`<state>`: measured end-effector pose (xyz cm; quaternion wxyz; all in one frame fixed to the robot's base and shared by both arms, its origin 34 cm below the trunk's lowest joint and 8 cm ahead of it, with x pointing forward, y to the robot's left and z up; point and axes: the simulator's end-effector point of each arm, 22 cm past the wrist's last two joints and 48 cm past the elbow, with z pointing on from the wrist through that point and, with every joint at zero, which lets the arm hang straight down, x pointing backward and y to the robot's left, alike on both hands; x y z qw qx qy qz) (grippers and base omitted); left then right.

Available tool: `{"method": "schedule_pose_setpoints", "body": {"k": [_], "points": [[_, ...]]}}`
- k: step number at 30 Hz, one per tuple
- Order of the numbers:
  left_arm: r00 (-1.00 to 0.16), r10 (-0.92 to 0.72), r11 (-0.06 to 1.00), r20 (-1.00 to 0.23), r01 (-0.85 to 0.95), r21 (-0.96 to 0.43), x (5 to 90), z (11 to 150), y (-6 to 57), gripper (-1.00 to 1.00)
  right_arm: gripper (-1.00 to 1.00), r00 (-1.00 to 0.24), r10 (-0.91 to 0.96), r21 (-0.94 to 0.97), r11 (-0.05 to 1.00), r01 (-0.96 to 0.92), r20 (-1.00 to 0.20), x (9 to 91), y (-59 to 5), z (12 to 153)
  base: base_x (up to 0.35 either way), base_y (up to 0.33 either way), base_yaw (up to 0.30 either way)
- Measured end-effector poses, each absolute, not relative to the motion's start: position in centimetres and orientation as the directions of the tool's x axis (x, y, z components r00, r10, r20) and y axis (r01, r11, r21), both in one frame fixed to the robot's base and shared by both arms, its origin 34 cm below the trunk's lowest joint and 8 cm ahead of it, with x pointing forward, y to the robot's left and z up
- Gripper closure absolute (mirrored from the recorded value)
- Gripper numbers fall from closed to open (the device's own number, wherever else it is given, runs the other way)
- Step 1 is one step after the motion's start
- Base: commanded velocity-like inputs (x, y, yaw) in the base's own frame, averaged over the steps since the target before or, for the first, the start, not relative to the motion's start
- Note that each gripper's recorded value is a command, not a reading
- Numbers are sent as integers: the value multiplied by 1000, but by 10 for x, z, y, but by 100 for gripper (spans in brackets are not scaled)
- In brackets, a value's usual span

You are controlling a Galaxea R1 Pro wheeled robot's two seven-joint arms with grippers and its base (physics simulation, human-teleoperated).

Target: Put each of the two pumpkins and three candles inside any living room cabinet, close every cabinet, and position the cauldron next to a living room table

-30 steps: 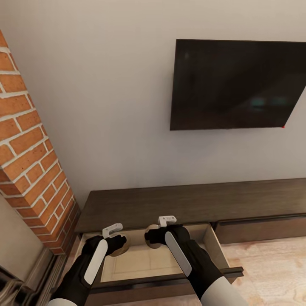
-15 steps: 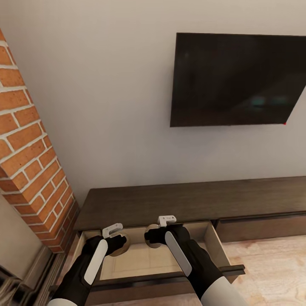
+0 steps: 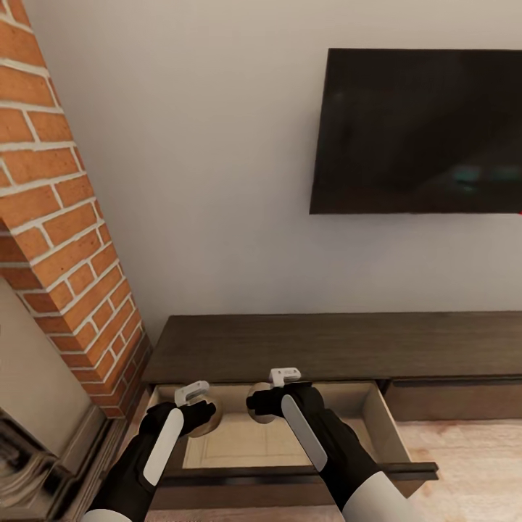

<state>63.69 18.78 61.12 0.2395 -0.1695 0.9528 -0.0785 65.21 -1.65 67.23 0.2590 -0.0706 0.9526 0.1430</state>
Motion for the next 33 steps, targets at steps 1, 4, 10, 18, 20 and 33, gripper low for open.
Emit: {"method": "schedule_pose_setpoints", "body": {"k": [1, 4, 10, 18, 20, 33], "points": [[-828, -360, 931, -430, -285, -230, 637, 609, 188, 100, 100, -856, -60, 236, 949, -208, -514, 652, -16, 670, 0, 0, 22], [-828, -360, 931, -431, -285, -230, 637, 606, 188, 100, 100, -856, -60, 236, 949, -209, -514, 652, -16, 667, 0, 0, 9], [-828, -362, 929, -429, -285, -235, 636, 606, 187, 100, 100, -855, -60, 237, 949, -209, -515, 652, -16, 667, 1, 0, 1], [-829, -360, 930, -429, -283, -234, 636, 606, 187, 100, 100, -855, -60, 237, 949, -209, -516, 652, -16, 668, 141, 0, 0], [-829, -360, 930, -429, -283, -234, 636, 606, 187, 100, 100, -855, -59, 237, 949, -209, -516, 652, -16, 668, 115, 0, 0], [-829, -361, 930, -428, -284, -235, 636, 606, 186, 100, 100, -855, -59, 238, 949, -209, -515, 652, -16, 668, 76, 7, 0]]}}
